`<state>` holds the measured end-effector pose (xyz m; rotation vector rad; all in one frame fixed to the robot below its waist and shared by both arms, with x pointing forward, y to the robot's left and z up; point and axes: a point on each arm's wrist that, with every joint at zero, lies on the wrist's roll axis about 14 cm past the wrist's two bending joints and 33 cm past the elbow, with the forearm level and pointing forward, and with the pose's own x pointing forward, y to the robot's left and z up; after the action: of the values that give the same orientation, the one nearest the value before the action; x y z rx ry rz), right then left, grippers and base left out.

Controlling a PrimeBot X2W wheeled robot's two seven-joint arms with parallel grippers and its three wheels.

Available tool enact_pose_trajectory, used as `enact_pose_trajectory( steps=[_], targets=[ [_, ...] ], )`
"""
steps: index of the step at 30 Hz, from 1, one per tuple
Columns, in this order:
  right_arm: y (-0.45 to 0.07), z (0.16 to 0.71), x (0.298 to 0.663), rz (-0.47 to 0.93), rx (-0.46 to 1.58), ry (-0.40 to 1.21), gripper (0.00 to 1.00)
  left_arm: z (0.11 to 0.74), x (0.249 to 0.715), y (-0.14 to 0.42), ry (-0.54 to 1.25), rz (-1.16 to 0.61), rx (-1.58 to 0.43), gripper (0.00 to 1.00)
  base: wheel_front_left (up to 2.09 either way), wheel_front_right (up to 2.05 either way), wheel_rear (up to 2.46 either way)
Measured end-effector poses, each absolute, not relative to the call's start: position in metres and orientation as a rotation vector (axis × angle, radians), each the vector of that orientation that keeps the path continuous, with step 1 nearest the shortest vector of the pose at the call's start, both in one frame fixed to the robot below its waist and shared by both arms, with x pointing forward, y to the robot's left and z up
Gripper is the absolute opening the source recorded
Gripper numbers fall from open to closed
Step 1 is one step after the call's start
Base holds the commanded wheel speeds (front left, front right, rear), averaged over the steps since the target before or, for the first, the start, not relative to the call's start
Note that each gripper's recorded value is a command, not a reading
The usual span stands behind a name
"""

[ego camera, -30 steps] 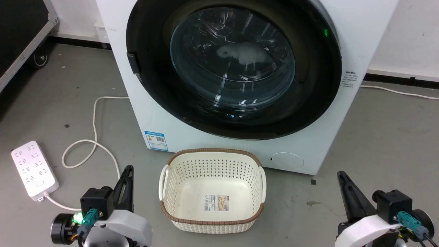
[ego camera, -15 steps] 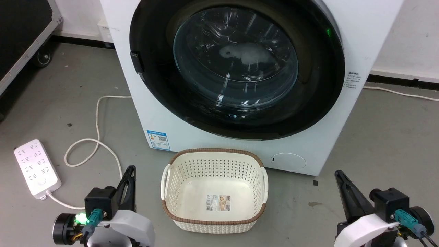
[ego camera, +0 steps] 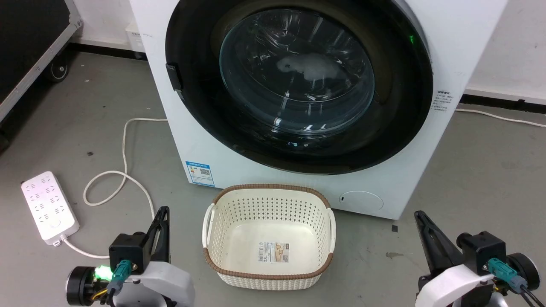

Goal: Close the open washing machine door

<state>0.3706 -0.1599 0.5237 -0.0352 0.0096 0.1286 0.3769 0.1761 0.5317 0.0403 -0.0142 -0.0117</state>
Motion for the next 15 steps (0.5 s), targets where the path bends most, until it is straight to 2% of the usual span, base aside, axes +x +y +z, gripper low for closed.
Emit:
enact_pose_trajectory(
  steps=[15],
  targets=[
    [-0.159,0.525,0.371,0.131,-0.039,0.009,0.0,0.5314,0.3757,0.1765,-0.01,-0.006,0.048,0.0,0.0,0.0,0.0]
  ],
)
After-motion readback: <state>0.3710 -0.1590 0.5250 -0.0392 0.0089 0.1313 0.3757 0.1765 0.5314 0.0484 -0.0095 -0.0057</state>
